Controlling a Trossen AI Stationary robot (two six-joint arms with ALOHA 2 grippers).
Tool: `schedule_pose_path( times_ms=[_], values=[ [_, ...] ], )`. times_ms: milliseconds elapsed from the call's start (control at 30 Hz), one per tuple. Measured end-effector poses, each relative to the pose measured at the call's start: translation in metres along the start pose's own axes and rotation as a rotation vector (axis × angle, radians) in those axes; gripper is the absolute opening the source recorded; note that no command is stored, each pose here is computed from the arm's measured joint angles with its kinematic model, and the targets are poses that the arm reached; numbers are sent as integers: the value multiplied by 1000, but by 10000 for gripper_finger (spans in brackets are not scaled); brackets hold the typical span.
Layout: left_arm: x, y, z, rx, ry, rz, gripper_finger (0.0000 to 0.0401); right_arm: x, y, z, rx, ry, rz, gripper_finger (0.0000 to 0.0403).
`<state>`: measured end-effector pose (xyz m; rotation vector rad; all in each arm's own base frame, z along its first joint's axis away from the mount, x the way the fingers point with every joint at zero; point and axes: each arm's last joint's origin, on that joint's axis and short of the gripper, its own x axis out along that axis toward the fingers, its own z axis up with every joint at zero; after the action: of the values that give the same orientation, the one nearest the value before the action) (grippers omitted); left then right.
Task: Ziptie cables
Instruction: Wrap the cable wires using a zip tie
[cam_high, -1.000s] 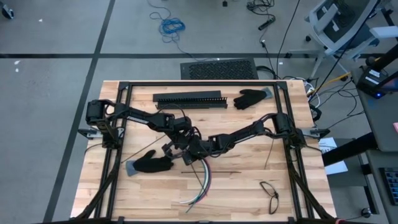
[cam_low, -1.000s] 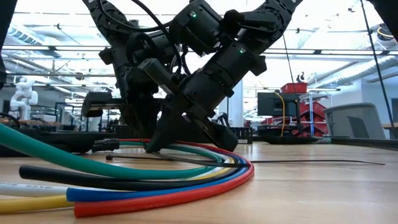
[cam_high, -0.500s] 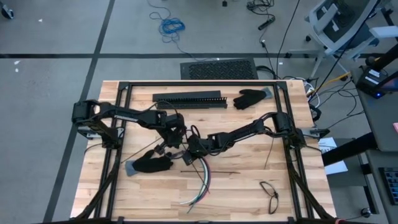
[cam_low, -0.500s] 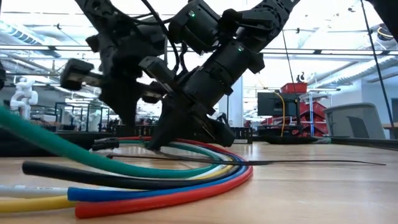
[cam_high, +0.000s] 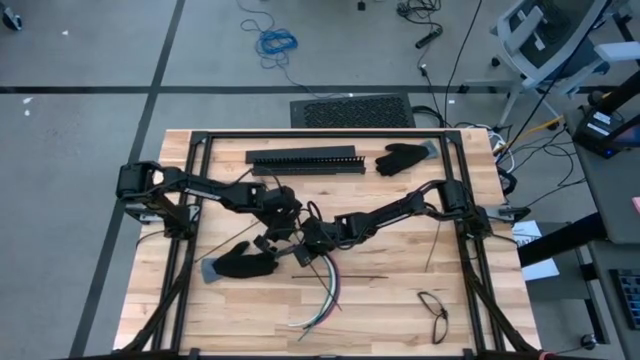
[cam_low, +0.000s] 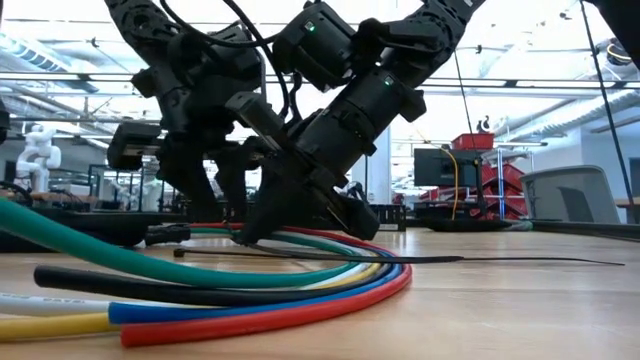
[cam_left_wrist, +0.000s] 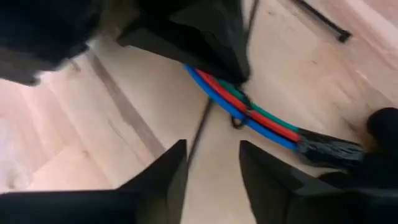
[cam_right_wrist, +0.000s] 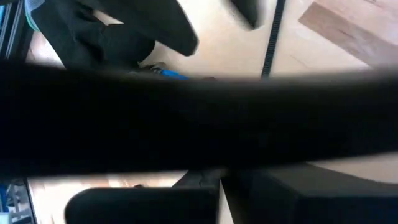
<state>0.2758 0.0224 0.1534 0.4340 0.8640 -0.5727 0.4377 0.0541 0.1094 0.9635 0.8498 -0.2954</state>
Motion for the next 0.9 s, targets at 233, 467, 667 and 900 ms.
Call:
schedule_pose_path(
  times_ms=[233,467,667,900],
  values=[
    [3,-5,2,57,-9,-3,199,0,-2,6,5,-8,22,0],
    [15,-11,2,121,4,77,201,-1,-6,16,7,8,55,0],
    [29,-7,-1,123,22,110,201,-1,-5,19,24,8,83,0],
    [30,-8,-1,122,26,102,201,-1,-3,21,38,-10,112,0]
  ],
)
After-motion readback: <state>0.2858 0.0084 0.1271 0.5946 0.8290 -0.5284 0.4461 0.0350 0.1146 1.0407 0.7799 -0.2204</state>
